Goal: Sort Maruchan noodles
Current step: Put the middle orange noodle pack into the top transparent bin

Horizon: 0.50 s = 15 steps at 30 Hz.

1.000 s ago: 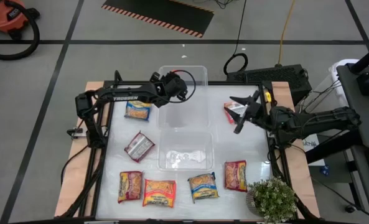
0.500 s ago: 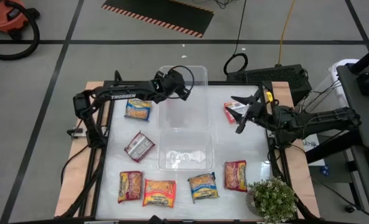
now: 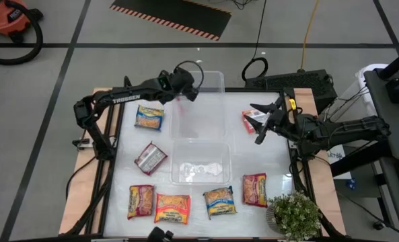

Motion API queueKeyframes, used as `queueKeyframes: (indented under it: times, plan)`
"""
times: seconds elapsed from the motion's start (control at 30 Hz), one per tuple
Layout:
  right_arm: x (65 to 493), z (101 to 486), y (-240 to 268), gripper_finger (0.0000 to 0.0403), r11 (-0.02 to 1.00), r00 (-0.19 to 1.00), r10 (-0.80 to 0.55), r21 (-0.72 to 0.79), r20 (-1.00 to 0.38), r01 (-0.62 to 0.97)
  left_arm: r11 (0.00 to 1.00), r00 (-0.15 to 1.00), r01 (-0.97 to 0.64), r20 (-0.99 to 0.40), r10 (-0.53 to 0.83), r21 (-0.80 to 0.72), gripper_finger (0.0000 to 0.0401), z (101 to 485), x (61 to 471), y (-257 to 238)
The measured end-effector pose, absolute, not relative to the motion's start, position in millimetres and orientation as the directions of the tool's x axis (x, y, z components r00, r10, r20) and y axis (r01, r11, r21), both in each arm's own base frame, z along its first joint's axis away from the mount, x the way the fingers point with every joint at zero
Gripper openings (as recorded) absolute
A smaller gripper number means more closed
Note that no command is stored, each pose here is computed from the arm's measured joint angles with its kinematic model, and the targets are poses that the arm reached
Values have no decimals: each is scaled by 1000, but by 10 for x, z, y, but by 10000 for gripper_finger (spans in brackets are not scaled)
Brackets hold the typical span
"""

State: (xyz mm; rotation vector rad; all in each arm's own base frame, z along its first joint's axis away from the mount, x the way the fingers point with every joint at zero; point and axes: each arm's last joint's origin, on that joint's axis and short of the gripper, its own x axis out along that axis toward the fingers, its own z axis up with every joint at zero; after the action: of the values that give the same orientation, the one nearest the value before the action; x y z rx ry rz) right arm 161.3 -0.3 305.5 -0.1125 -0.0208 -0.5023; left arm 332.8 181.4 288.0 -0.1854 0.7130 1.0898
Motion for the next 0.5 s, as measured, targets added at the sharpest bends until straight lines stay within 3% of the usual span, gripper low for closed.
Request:
queueKeyframes:
  times: [0.33, 0.5]
  plan:
    - [1608, 3111, -8, 226, 860, 870, -483, -132, 98, 492, 482, 188, -821, -651, 736, 307, 101, 2877, 3330, 1970]
    - [1608, 3110, -8, 226, 860, 870, -483, -137, 97, 492, 520, 182, -795, -694, 697, 313, 79, 2672, 3417, 2007]
